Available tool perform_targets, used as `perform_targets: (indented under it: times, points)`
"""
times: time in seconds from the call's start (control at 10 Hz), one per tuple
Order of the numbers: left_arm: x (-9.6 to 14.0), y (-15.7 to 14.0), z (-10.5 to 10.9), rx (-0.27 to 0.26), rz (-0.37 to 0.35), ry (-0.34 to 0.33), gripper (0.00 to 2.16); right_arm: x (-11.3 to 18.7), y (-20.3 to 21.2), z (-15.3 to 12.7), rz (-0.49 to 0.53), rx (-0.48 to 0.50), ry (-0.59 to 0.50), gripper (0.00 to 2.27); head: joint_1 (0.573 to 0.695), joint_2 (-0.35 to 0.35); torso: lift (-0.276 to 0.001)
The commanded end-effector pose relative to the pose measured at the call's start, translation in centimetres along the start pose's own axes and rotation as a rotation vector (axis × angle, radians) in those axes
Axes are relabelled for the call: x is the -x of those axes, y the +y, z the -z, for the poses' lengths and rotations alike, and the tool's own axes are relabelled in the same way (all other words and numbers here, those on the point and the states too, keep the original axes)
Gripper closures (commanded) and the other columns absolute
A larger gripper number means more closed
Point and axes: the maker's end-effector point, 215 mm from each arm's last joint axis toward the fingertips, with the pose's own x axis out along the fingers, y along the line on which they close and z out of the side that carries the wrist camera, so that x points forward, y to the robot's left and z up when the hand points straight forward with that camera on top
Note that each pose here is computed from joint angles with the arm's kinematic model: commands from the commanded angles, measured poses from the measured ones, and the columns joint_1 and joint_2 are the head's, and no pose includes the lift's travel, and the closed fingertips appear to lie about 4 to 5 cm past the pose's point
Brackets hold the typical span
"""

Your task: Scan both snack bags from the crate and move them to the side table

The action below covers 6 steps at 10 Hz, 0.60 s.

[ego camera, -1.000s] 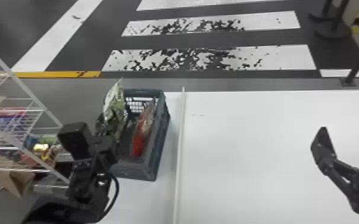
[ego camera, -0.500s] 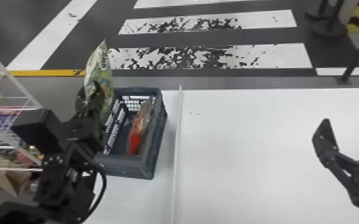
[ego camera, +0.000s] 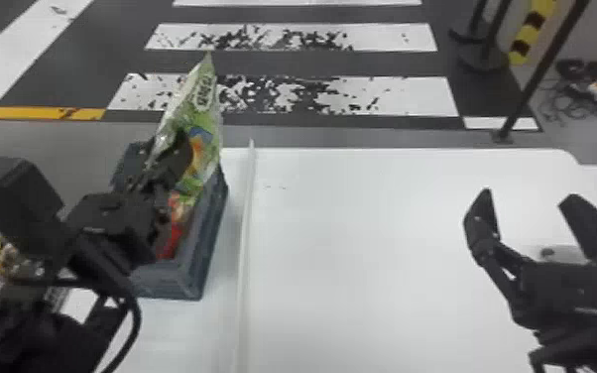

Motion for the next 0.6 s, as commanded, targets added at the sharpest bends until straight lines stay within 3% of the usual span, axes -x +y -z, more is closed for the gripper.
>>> perform_targets:
  times: [0.0,0.2,0.5]
  points:
    - [0.0,-2.5,1.7,0.064,0.093,0.064,2.08,0.0,-0.1,-0.3,0.001,0.0,-0.011,0.1,0.695,-0.021,-0.029]
    - [0.6,-5.9,4.2,0.159,0.241,0.152,2.08,0.0,-0.1,-0.1,0.003,-0.002,-0.009,0.1,0.695,-0.076,-0.029]
    - [1.1,-7.9,7.2,0.224,0.358,0.239,2.08,0.0,-0.1,0.0,0.005,-0.002,-0.014,0.1,0.695,-0.137,-0.029]
